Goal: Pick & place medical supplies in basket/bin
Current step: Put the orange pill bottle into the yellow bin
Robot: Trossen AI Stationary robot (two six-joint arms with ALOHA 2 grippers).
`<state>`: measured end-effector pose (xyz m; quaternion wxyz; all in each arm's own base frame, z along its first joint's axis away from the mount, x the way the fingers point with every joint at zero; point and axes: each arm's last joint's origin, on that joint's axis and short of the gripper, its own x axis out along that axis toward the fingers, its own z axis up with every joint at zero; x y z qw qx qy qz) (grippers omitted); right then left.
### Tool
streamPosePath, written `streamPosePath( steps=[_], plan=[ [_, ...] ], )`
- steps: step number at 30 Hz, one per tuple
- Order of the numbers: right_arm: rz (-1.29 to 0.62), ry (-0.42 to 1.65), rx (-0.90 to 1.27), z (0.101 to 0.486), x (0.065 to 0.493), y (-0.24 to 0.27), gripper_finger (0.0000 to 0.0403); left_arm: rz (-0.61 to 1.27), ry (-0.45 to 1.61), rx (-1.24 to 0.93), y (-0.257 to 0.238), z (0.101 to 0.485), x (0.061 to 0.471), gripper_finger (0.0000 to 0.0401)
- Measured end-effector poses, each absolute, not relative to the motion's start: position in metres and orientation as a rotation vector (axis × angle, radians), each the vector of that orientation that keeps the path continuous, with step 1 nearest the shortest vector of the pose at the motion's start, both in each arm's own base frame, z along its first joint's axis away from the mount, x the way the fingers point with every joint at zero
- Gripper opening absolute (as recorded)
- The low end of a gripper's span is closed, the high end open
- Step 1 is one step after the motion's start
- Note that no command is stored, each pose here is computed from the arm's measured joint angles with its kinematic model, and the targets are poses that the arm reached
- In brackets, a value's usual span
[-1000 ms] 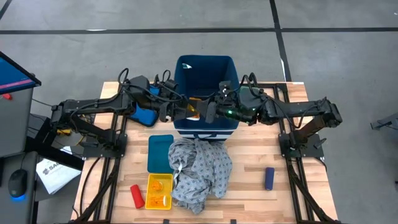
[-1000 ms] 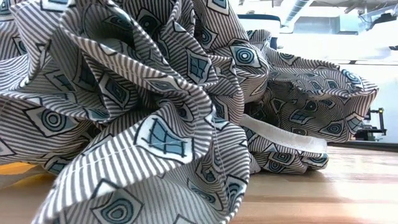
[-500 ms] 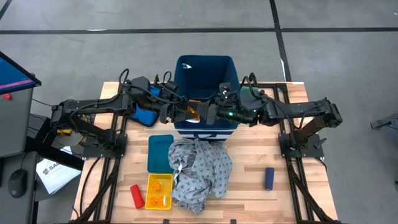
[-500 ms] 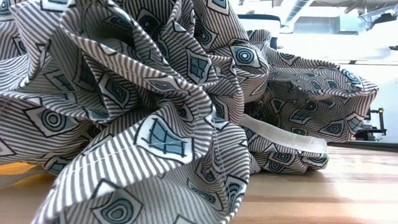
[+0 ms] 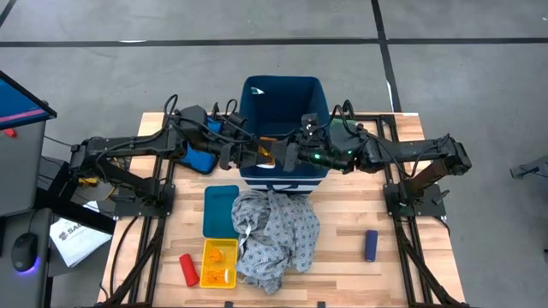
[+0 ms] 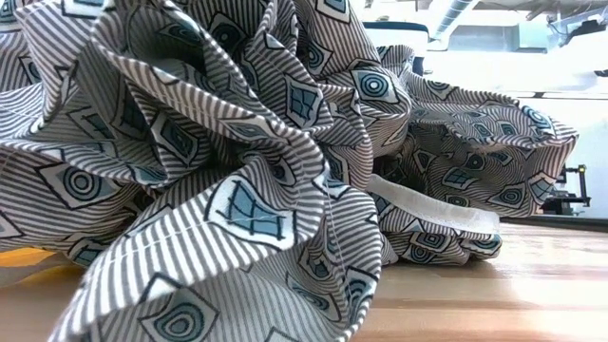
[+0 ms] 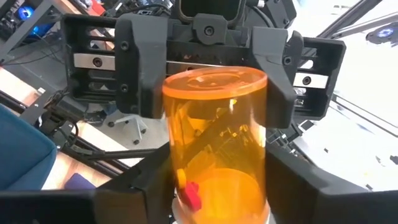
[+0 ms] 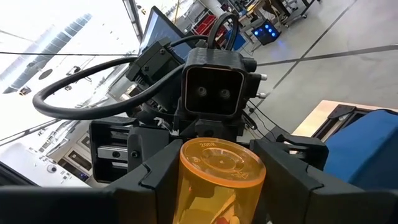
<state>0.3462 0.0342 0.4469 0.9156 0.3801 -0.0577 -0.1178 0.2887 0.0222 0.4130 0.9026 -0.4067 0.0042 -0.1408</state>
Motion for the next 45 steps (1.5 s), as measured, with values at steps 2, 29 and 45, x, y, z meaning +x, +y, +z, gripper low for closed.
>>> streamPosePath(
  steps=[2,29,45],
  plan=[
    [-0.243,-0.119,0.782,0.447,0.346,0.034,0.0177,-0.290,0.010,-0.843,0.022,0.413,0.289,0.0184],
    [-0.259,-0.136,0.790,0.448,0.346,0.032,0.0227,-0.299,0.011,-0.839,0.018,0.413,0.289,0.0186],
    [-0.291,-0.190,0.784,0.452,0.346,0.018,0.0228,-0.357,0.018,-0.837,0.004,0.417,0.285,0.0189]
  ],
)
